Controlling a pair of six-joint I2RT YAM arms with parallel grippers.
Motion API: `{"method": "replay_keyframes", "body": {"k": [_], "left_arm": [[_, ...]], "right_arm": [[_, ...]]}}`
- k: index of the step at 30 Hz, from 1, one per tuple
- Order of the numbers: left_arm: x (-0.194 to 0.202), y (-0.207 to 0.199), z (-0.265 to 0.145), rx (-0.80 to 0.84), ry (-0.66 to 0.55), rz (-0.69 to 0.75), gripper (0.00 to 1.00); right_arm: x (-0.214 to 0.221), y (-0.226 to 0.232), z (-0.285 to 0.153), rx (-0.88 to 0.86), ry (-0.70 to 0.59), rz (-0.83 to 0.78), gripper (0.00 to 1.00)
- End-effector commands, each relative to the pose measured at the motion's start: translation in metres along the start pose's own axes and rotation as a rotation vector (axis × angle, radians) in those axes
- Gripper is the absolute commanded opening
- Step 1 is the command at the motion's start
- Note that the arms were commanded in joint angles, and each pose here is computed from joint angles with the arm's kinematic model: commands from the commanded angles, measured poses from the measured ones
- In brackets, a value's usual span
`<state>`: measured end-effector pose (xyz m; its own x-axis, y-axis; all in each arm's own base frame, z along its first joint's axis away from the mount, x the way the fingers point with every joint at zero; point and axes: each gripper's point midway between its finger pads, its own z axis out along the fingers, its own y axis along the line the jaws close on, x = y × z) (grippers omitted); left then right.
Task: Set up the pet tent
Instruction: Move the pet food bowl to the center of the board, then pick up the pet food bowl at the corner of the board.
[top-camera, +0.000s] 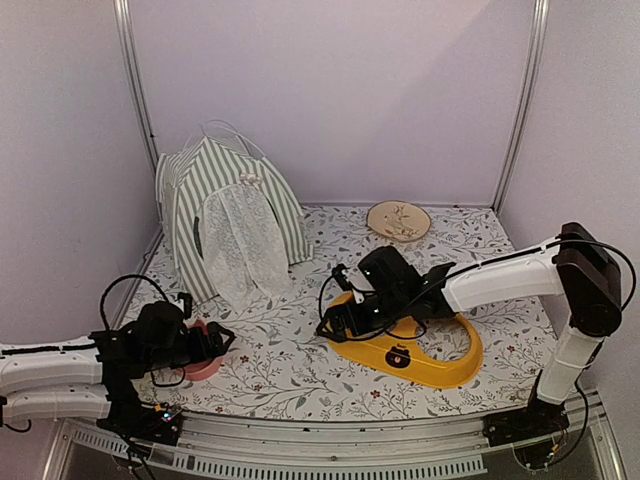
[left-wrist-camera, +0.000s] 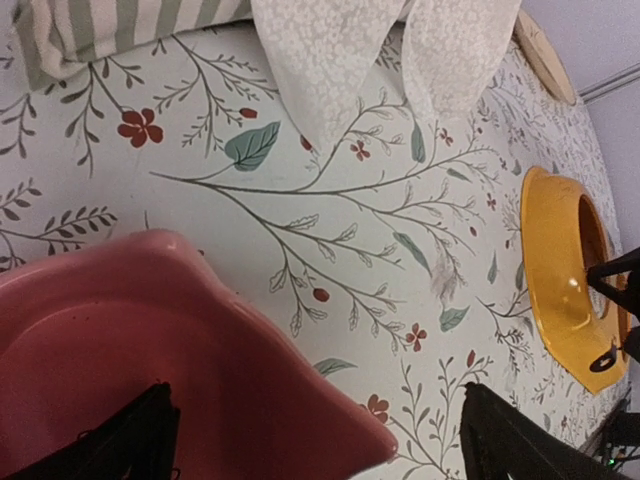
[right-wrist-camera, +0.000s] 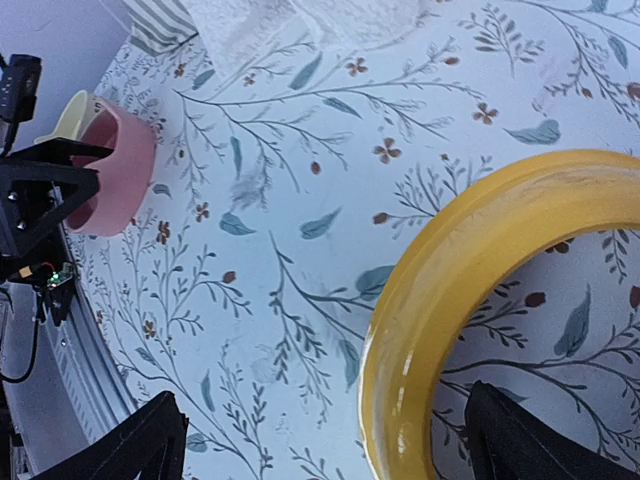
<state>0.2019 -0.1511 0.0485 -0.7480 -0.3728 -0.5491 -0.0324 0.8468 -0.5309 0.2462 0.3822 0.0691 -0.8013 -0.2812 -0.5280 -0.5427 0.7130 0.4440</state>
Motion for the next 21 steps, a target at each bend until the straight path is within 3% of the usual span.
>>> {"method": "replay_keyframes", "body": {"k": [1, 5, 7, 9, 11, 17, 21], "left_arm": [[-0.007, -0.005, -0.002, -0.041, 0.023, 0.065, 0.96], [-0.007, -0.011, 0.002, -0.093, 0.06, 0.131, 0.73], [-0.007, -0.012, 0.005, -0.131, 0.074, 0.149, 0.52], [-0.005, -0.015, 0.008, -0.16, 0.086, 0.176, 0.39], [-0.006, -0.015, 0.009, -0.212, 0.093, 0.191, 0.33], [0.001, -0.013, 0.013, -0.34, 0.129, 0.274, 0.29], [0.008, -0.02, 0.017, -0.379, 0.141, 0.336, 0.06]], "right_arm": [[-0.038, 0.031, -0.014, -0.055, -0.084, -0.026, 0.99], [-0.065, 0.034, -0.043, -0.011, -0.164, -0.07, 1.0], [-0.076, 0.033, -0.06, 0.007, -0.206, -0.079, 1.0], [-0.082, 0.028, -0.072, 0.032, -0.236, -0.083, 1.0], [-0.087, 0.021, -0.082, 0.055, -0.258, -0.082, 1.0], [-0.098, 0.011, -0.106, 0.087, -0.317, -0.08, 1.0], [-0.102, 0.005, -0.114, 0.108, -0.333, -0.087, 1.0]]}}
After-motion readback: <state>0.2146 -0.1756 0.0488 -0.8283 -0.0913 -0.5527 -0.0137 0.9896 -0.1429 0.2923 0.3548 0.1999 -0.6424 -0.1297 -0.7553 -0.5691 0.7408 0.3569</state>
